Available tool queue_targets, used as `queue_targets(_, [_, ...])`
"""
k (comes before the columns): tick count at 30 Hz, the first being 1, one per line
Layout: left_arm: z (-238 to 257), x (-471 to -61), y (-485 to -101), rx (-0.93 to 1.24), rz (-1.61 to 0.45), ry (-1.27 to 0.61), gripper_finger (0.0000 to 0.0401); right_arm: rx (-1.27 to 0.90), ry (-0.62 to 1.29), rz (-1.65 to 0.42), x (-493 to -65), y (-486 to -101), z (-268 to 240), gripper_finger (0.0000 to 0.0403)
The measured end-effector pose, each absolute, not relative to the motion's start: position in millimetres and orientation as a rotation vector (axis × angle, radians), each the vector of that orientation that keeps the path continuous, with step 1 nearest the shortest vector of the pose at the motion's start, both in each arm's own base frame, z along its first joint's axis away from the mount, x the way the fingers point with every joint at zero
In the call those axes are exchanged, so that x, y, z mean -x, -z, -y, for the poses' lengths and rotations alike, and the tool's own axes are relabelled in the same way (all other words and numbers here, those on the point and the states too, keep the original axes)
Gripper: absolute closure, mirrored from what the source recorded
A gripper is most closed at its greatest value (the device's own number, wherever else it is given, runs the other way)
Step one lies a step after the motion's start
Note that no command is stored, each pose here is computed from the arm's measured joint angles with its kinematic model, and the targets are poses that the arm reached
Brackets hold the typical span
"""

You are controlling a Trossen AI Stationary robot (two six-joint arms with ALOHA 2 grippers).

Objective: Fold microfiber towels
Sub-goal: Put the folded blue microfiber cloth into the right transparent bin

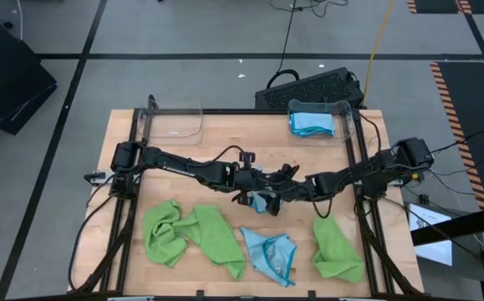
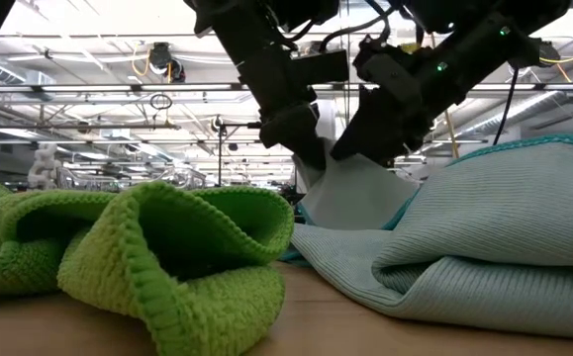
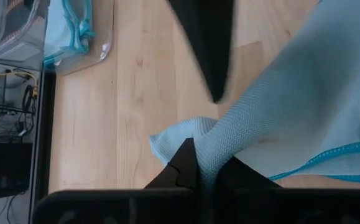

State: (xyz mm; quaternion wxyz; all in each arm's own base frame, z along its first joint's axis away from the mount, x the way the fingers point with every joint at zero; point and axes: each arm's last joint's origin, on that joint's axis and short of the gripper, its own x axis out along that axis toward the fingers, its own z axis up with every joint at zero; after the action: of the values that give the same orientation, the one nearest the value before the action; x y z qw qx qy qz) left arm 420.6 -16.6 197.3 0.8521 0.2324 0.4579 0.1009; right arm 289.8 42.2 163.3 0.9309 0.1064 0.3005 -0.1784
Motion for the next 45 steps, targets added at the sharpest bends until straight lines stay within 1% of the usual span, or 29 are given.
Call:
queue_targets(4, [16.7, -421.5, -197.8, -0.489, -0.954, -0.213, 0.0388, -0.233, 0.365, -0.649, -291.4, -154.9, -38.7, 0.0158])
queue_targets(9, [19.7, -421.5, -197.2, -0.493, -0.952, -0.207, 0.0391, -0.246, 0.349, -0.668, -294.8, -148.0, -35.6, 0.0228])
queue_targets(12, [20.7, -421.4, -197.1, -0.493, -0.952, -0.205, 0.0391, -0.229, 0.344, -0.668, -294.4, -149.2, -35.1, 0.0287])
queue_targets(16, [21.5, -421.7, -197.4, -0.496, -0.946, -0.209, 0.0384, -0.192, 0.32, -0.678, -292.9, -152.2, -35.0, 0.0378])
queue_targets(17, [22.1, -422.1, -197.9, -0.499, -0.94, -0.221, 0.0377, -0.181, 0.31, -0.681, -292.5, -152.8, -35.0, 0.0388])
queue_targets(21, [25.3, -420.1, -208.6, -0.427, -0.875, -0.385, 0.0338, -0.159, 0.313, -0.71, -286.9, -157.3, -34.0, 0.0383])
queue_targets(25, [36.4, -404.7, -234.0, -0.387, -0.84, -0.472, 0.028, -0.086, 0.298, -0.786, -272.9, -166.4, -31.9, 0.0393])
queue_targets(30, [55.7, -389.2, -254.7, -0.401, -0.814, -0.453, 0.0202, -0.051, 0.312, -0.811, -250.4, -190.5, -26.6, 0.0394])
queue_targets(32, [59.9, -383.8, -261.9, -0.388, -0.791, -0.452, 0.0177, -0.035, 0.323, -0.821, -239.8, -199.9, -24.1, 0.0394])
queue_targets(34, [60.2, -377.1, -260.4, -0.38, -0.791, -0.464, 0.0158, -0.022, 0.324, -0.819, -229.7, -210.2, -22.3, 0.0394])
queue_targets(38, [56.6, -361.7, -240.8, -0.353, -0.805, -0.514, 0.0139, 0.054, 0.369, -0.824, -210.1, -232.1, -16.5, 0.0394])
queue_targets(43, [52.7, -343.2, -223.3, -0.294, -0.771, -0.539, 0.0145, 0.25, 0.411, -0.849, -191.9, -256.5, -2.5, 0.0395])
queue_targets(45, [54.2, -340.6, -221.8, -0.262, -0.744, -0.539, 0.015, 0.323, 0.419, -0.865, -186.9, -263.8, 6.4, 0.0394])
